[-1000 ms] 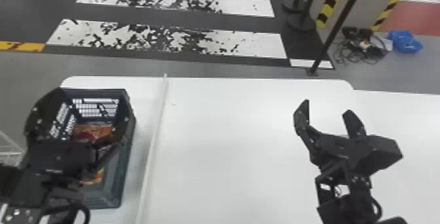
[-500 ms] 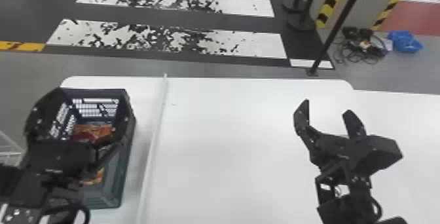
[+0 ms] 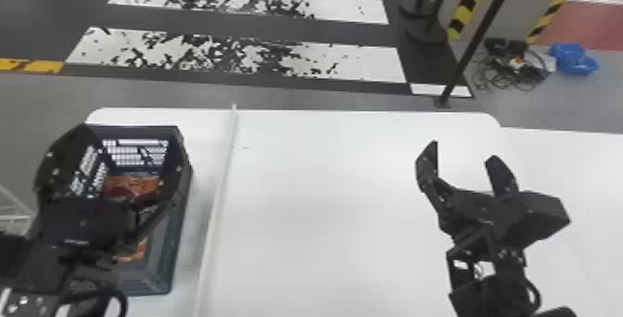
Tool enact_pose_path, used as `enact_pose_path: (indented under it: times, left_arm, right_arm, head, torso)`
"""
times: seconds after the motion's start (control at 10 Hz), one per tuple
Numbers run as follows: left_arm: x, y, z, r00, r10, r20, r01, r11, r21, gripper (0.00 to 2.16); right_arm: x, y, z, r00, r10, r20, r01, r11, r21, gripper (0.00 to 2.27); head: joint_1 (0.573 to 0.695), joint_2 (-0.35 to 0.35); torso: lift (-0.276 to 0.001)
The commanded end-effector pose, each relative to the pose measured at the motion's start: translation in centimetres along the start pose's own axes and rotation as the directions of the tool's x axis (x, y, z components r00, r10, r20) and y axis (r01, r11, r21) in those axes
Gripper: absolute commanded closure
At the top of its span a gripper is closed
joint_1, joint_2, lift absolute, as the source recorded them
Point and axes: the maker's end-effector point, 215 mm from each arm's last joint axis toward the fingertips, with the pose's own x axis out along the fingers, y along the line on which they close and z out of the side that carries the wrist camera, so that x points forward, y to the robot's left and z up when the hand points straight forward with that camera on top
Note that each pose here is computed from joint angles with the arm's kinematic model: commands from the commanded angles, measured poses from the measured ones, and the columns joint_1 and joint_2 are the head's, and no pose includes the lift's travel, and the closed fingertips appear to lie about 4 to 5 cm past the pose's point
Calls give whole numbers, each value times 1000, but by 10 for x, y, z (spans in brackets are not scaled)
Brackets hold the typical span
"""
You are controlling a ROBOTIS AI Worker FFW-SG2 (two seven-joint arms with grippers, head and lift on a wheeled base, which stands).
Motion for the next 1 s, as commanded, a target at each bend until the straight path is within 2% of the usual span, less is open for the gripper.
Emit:
enact_pose_path:
  times: [0.0,0.9]
  left_arm:
    - [0,0,0,1000,0,0,0,1000,0,-2]
    - [0,0,0,1000,0,0,0,1000,0,-2]
  right_arm:
    - [0,0,0,1000,0,0,0,1000,0,-2]
    - [0,0,0,1000,0,0,0,1000,0,-2]
  head:
    - [695,-96]
    - [695,-96]
  torso:
    - [-29]
    - [-29]
